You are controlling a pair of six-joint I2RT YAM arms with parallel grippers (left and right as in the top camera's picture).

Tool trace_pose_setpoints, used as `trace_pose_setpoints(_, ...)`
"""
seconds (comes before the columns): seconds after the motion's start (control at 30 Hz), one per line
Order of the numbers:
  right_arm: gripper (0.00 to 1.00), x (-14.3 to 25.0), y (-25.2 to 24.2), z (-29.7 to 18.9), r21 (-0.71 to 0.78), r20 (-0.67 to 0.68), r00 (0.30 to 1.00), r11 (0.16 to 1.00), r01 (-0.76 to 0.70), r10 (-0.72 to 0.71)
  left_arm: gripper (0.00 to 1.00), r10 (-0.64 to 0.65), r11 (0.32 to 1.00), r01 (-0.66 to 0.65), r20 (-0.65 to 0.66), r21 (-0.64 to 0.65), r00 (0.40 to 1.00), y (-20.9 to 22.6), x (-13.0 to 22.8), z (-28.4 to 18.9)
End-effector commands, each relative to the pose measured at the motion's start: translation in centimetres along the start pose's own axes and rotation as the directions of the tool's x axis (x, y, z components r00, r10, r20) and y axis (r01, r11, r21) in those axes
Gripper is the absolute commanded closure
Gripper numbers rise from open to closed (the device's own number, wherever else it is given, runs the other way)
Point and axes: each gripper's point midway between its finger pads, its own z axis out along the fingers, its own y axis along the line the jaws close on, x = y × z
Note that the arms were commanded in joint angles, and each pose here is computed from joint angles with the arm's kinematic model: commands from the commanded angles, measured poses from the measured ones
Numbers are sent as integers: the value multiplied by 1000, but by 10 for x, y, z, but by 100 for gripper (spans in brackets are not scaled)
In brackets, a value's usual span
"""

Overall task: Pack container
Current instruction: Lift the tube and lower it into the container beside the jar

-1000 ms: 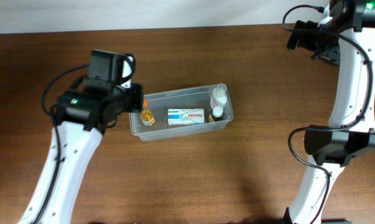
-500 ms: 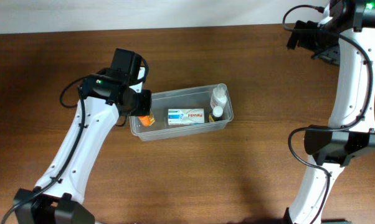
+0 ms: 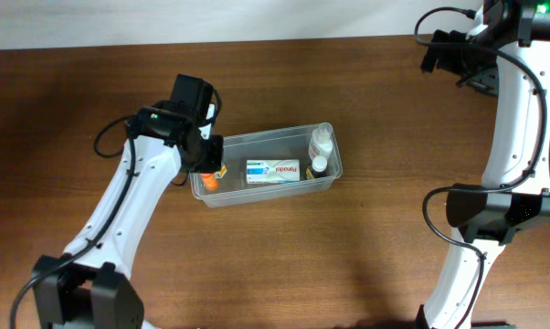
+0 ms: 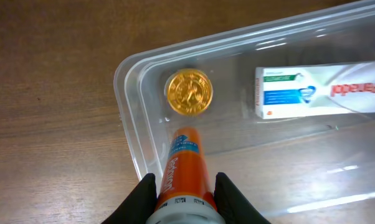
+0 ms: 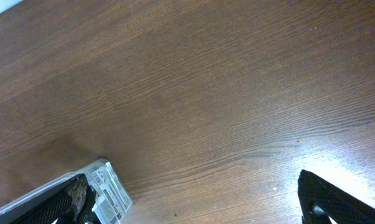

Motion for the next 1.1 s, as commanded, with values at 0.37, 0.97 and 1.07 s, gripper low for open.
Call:
trace_pose_setpoints(0.37,2,1,-2,0,10,-4,1000,1000,-3,3,77,24,1000,-24,27,-15,999,-3,-5,13)
trace_pose_setpoints(0.97,2,1,-2,0,10,-3,1000,1000,-2,3,76,53,998,-53,-12,-32,999,-8,14,38)
trace_pose_setpoints(1.07,2,1,-2,0,10,-3,1000,1000,-2,3,76,53,998,-54,-13,-45,998,-6,14,39)
